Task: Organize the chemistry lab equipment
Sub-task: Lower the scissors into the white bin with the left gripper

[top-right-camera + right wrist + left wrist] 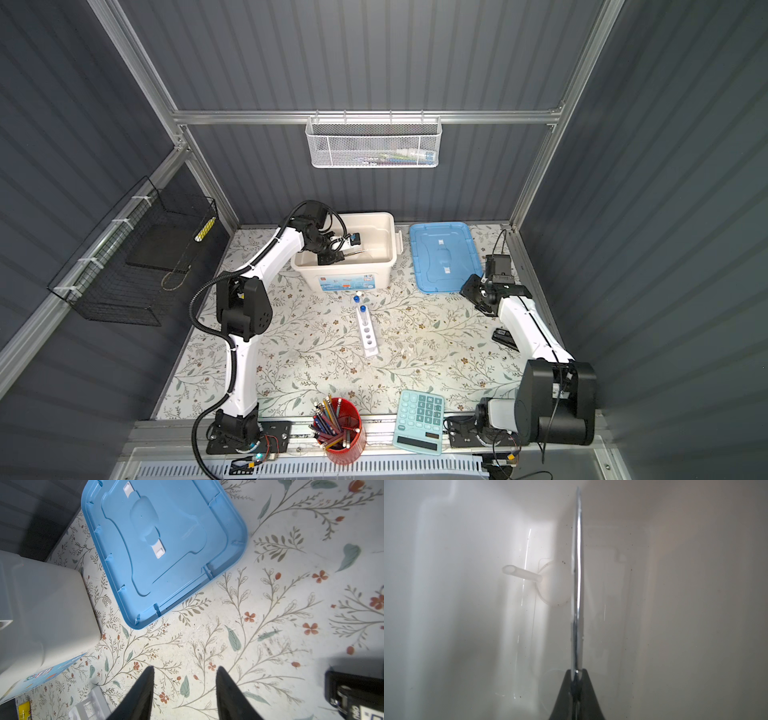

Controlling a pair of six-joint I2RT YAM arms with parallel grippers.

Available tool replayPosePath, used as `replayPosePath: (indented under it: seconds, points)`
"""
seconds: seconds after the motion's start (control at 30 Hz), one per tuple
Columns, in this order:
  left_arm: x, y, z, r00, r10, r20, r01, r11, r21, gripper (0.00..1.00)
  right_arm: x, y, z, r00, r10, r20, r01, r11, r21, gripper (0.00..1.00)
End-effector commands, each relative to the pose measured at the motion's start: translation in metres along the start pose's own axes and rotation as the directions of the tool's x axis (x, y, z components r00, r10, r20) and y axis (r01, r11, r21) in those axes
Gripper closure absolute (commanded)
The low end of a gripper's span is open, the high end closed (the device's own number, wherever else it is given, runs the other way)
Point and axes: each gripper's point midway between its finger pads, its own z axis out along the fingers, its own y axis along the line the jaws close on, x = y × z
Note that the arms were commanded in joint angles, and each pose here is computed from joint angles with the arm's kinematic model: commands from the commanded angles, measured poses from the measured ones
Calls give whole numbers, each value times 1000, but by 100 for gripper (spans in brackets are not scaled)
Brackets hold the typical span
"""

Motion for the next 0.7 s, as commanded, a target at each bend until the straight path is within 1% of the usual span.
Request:
replayPosePath:
  seconds: [0.0,0.43,0.67]
  points:
    - [0,-4,4,999,52,5,-52,998,36,100,-12,6,1,1000,-1,14,1,1000,-20,50]
    - [14,-9,30,995,70,-67,-66,996,58,100,-18,8,22,999,12,-40,-13,1000,-26,50]
    - [14,-13,43,996,63,-60,-58,995,83,100,-18,5,27,998,20,-52,-21,1000,-23,50]
